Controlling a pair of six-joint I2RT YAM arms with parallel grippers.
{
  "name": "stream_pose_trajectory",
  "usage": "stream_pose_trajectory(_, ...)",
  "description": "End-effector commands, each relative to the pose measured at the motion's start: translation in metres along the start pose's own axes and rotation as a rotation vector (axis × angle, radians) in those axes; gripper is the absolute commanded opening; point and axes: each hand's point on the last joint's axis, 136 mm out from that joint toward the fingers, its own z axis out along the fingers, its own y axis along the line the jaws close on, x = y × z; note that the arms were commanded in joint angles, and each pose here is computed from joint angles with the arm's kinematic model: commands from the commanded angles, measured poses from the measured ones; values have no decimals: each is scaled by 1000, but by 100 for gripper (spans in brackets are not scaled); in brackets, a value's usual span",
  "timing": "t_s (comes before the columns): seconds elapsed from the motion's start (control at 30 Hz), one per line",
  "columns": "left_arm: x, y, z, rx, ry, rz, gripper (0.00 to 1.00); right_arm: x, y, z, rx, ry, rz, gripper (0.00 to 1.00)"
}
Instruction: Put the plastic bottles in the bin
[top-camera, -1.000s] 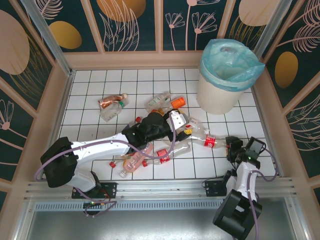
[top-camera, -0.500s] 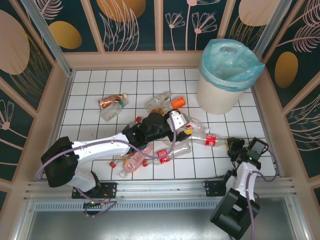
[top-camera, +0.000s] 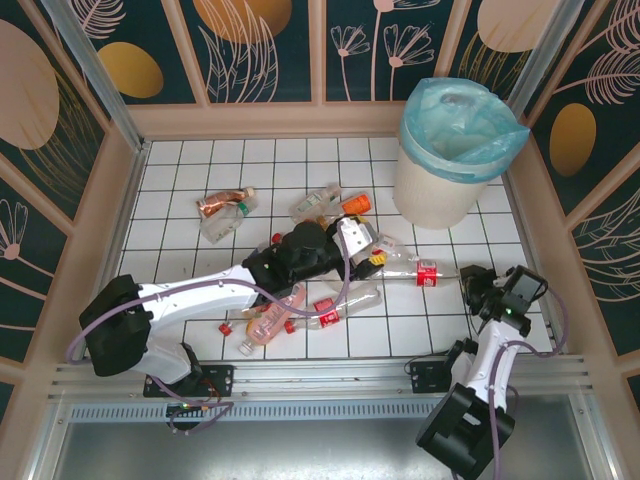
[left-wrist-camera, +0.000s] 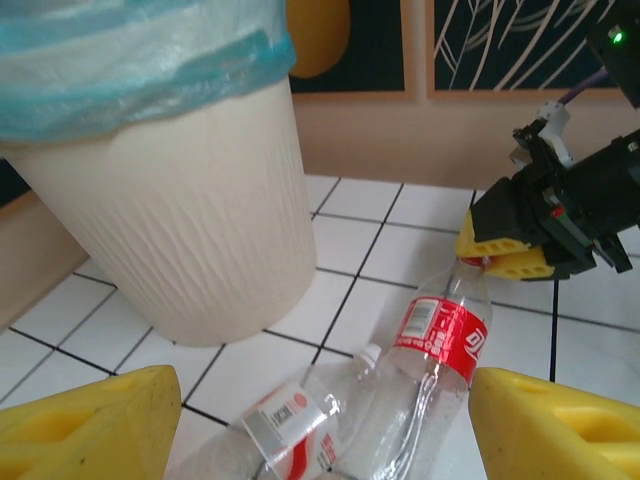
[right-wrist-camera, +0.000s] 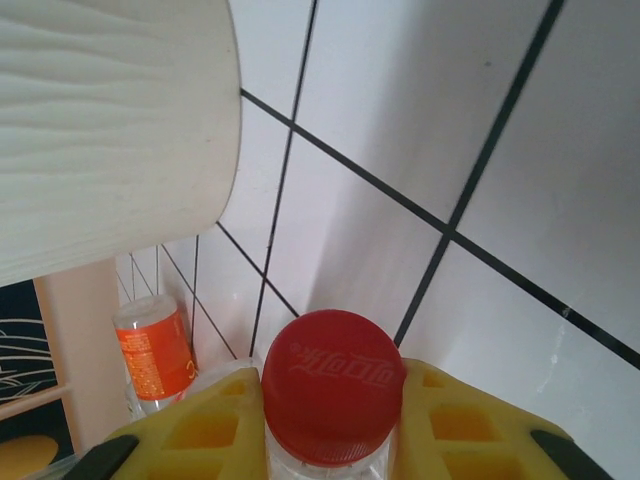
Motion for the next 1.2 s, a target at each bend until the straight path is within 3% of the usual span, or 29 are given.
stream_pose_trajectory(0.0,-46,6,-12,-19,-111,-7,76,-10,23,-13,-12,-31,-103,22)
stream_pose_trajectory(0.4,-82,16,-29,-56,-174,-27,76,-11,102,-41,-92,-109,-350,16)
stream_pose_trajectory(0.7,-103,49,-43,-220,-161,-127,75,9,175,-74,-226,-146,-526,0)
stream_pose_trajectory(1.0,-125,83,-67,-394,-187,-254,73,25,269,-126,-443,-190,-663,0)
stream_pose_trajectory(1.17,-141,103,-76,-461,-220,-296,72,30,342,-161,-566,-241,-752,0)
